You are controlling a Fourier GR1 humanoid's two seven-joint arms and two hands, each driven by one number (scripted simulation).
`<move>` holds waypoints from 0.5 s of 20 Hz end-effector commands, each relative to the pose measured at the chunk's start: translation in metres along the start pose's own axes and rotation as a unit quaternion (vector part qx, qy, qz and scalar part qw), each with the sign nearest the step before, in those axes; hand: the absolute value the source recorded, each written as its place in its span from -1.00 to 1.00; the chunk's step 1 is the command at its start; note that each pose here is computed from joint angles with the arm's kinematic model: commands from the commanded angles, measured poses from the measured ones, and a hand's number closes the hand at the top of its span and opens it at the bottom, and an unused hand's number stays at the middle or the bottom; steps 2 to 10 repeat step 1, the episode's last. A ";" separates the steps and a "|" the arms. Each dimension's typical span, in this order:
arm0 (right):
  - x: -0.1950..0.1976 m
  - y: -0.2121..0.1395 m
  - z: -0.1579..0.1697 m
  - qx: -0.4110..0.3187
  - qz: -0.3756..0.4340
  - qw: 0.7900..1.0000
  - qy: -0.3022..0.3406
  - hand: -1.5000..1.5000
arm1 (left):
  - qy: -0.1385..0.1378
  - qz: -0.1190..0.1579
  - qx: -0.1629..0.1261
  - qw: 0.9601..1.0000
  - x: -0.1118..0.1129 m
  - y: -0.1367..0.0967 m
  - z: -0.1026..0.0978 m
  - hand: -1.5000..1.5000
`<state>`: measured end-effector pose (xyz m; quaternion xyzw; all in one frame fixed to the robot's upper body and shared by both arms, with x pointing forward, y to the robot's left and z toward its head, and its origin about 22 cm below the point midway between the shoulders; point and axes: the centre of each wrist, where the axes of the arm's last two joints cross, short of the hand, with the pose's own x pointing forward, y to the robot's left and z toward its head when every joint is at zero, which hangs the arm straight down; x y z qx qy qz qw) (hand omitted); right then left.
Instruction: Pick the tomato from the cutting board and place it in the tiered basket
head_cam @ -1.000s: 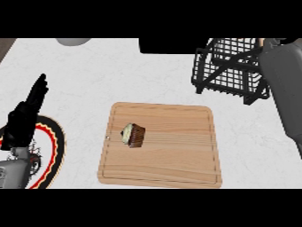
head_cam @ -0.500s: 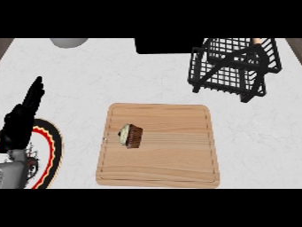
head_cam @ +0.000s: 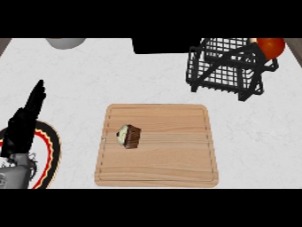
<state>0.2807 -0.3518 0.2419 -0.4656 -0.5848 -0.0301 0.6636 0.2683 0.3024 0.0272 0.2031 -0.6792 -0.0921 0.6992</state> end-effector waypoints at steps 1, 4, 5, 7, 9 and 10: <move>-0.042 -0.043 0.027 -0.004 -0.033 0.999 -0.009 -1.00 | -0.001 0.006 -0.004 1.000 0.003 -0.003 0.011 0.00; -0.042 -0.043 0.027 -0.004 -0.033 0.999 -0.009 -1.00 | -0.001 0.006 -0.004 1.000 0.003 -0.003 0.011 0.00; -0.042 -0.043 0.027 -0.004 -0.033 0.999 -0.009 -1.00 | -0.001 0.006 -0.004 1.000 0.003 -0.003 0.011 0.00; -0.042 -0.043 0.027 -0.004 -0.033 0.999 -0.009 -1.00 | -0.001 0.006 -0.004 1.000 0.003 -0.003 0.011 0.00; -0.042 -0.043 0.027 -0.004 -0.033 0.999 -0.009 -1.00 | -0.001 0.006 -0.004 1.000 0.003 -0.003 0.011 0.00; -0.042 -0.043 0.027 -0.004 -0.033 0.999 -0.009 -1.00 | -0.001 0.006 -0.004 1.000 0.003 -0.003 0.011 0.00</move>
